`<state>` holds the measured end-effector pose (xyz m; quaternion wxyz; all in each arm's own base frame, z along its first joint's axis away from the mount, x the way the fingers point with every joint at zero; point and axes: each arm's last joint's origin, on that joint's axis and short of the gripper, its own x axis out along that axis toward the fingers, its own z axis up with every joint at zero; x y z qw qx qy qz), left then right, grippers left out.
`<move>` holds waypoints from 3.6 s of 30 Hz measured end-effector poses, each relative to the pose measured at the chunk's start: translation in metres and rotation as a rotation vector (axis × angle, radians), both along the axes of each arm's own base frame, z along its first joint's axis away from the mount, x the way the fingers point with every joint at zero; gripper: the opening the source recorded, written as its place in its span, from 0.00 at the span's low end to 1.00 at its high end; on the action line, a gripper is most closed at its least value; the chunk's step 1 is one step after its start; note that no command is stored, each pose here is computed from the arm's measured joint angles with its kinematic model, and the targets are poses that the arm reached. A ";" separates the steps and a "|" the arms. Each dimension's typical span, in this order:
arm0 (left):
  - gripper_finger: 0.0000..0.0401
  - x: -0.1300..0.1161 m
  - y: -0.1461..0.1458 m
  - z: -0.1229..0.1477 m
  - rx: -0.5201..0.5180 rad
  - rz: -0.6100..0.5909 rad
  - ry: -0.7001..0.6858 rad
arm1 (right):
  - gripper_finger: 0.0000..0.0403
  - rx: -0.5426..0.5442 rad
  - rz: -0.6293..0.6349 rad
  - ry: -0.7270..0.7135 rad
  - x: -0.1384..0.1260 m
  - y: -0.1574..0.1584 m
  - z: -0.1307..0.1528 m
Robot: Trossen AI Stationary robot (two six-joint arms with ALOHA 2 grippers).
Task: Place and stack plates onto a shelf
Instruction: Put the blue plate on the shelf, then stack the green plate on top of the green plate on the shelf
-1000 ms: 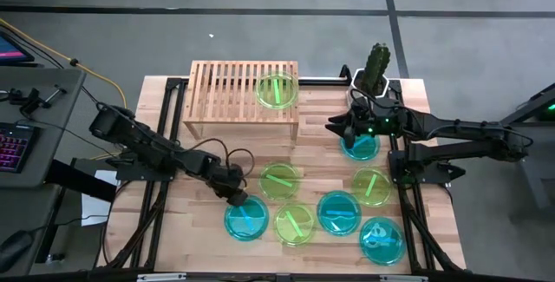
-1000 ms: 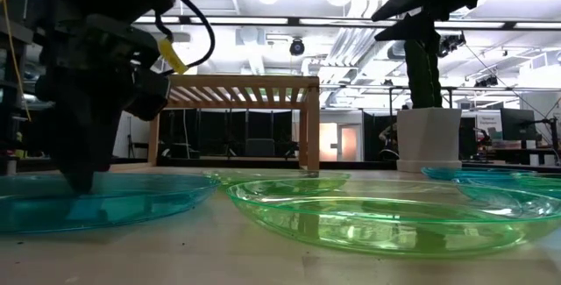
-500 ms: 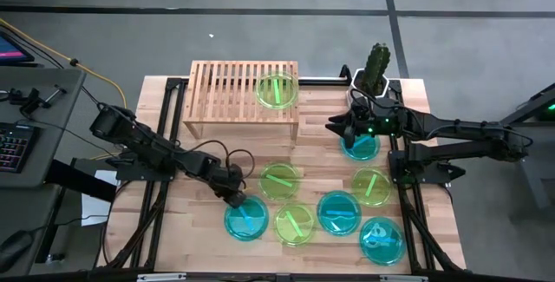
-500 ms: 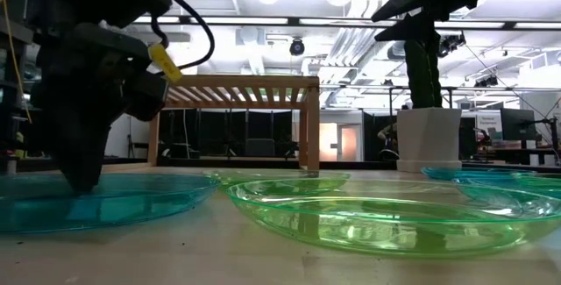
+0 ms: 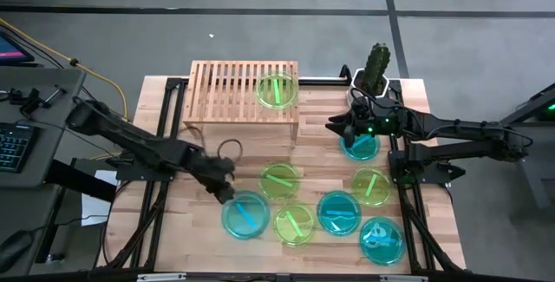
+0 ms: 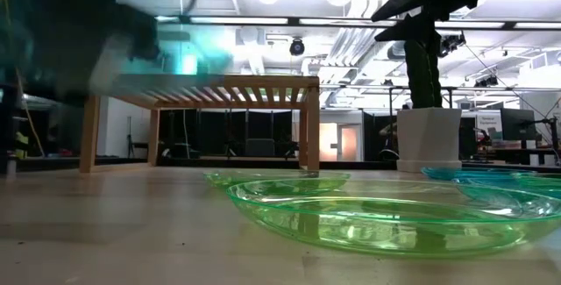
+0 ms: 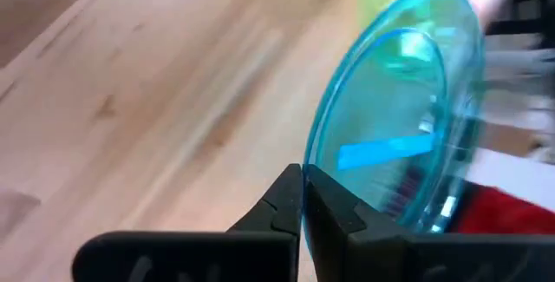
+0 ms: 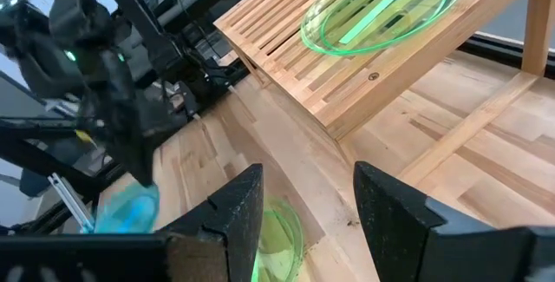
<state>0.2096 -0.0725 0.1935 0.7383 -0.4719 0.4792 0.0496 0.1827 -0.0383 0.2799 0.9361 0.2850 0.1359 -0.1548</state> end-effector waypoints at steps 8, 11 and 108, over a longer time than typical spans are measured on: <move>0.00 -0.037 0.033 0.069 -0.031 0.191 -0.264 | 0.40 0.007 -0.007 -0.002 0.000 0.000 0.000; 0.00 -0.051 0.058 0.100 0.068 0.293 -0.338 | 0.40 -0.002 -0.033 0.003 0.000 -0.001 0.000; 0.30 -0.161 0.116 0.151 0.715 0.654 -1.120 | 0.40 0.021 -0.041 -0.350 0.012 -0.003 0.029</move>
